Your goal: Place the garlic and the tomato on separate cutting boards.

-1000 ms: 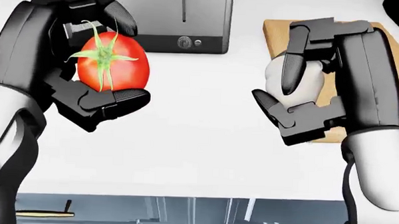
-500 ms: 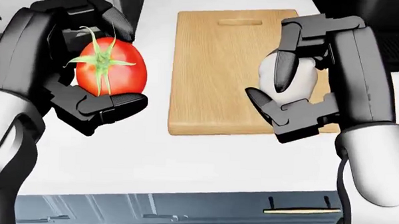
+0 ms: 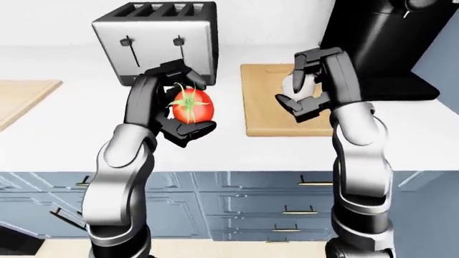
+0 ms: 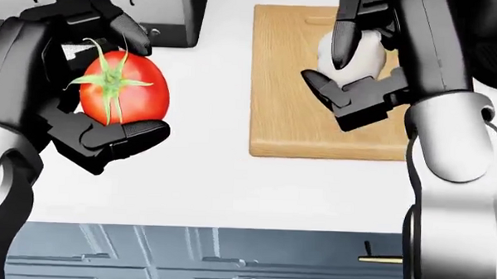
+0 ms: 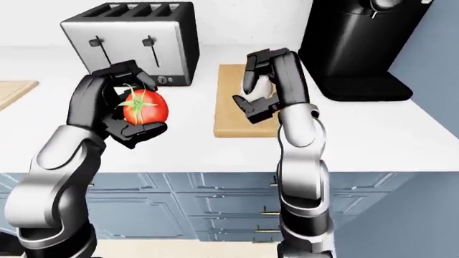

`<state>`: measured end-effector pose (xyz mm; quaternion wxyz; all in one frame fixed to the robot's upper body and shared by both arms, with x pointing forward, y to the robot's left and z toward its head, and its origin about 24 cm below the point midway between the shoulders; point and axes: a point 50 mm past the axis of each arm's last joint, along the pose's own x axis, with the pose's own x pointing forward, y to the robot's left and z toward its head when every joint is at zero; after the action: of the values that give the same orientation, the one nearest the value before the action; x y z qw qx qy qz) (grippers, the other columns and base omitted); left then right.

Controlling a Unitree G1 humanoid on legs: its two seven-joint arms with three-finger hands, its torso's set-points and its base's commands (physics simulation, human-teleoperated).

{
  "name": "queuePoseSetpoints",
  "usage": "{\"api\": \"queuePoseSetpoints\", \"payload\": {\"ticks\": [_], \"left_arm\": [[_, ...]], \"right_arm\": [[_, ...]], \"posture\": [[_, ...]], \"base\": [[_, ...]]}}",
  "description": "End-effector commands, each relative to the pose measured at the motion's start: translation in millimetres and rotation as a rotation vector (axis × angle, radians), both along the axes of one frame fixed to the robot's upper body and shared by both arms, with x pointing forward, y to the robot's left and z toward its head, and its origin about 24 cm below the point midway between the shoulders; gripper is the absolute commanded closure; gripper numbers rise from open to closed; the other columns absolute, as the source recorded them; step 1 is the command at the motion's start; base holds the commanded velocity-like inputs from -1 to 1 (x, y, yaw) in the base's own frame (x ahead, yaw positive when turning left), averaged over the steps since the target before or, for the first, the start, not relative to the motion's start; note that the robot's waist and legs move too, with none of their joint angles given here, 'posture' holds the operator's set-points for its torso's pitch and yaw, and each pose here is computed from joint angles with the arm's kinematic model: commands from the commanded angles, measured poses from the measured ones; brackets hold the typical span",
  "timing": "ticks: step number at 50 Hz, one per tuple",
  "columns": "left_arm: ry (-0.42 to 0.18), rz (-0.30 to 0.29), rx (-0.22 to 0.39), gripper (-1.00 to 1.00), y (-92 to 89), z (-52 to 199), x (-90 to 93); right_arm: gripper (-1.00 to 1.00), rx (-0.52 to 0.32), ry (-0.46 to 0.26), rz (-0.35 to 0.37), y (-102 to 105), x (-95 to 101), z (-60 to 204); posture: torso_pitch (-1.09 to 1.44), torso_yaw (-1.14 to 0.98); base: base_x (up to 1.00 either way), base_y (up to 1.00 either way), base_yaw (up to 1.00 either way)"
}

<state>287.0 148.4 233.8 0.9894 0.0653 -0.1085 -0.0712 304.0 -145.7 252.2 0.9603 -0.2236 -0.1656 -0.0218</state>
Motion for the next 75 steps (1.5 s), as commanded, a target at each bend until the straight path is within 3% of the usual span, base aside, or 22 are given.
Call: {"api": "queuePoseSetpoints", "payload": {"ticks": [1,20,34,54,60,63,66,72,75], "left_arm": [[-0.084,0.006,0.0,1.0,1.1,15.0,-4.6],[-0.096,0.008,-0.001,1.0,2.8,19.6,-6.1],[-0.1,0.013,-0.001,1.0,5.4,19.1,-4.6],[-0.097,0.015,-0.003,1.0,7.1,18.4,-1.2],[-0.098,0.015,-0.003,1.0,7.1,19.0,-1.0],[-0.1,0.015,-0.002,1.0,7.1,20.0,-1.6],[-0.1,0.017,-0.002,1.0,7.5,19.6,-1.6],[-0.102,0.019,-0.002,1.0,8.6,21.2,-1.5],[-0.103,0.019,-0.002,1.0,8.4,22.0,-1.1]], "right_arm": [[1.0,-0.006,-0.079,-0.002,-0.8,-0.6,14.2],[1.0,-0.011,-0.042,-0.106,-27.0,40.3,22.3],[1.0,-0.023,0.039,-0.175,-37.1,94.5,3.8],[1.0,-0.042,0.13,-0.173,-32.0,111.8,-28.4],[0.79,-0.047,0.146,-0.173,-32.5,112.6,-34.2],[0.34,-0.049,0.15,-0.174,-32.7,112.5,-35.3],[0.28,-0.051,0.154,-0.175,-32.8,112.5,-36.0],[-0.04,-0.06,0.162,-0.171,-32.3,112.3,-36.7],[-0.06,-0.061,0.155,-0.172,-33.5,112.0,-30.6]], "posture": [[0.0,0.0],[0.0,0.0],[0.0,0.0],[0.0,0.0],[0.0,0.0],[0.0,0.0],[0.0,0.0],[0.0,0.0],[0.0,0.0]], "base": [[0.0,0.0,0.0],[0.0,0.0,0.0],[0.0,0.0,0.0],[0.0,0.0,0.0],[0.0,0.0,0.0],[0.0,0.0,0.0],[0.0,0.0,0.0],[0.0,0.0,0.0],[0.0,0.0,0.0]]}}
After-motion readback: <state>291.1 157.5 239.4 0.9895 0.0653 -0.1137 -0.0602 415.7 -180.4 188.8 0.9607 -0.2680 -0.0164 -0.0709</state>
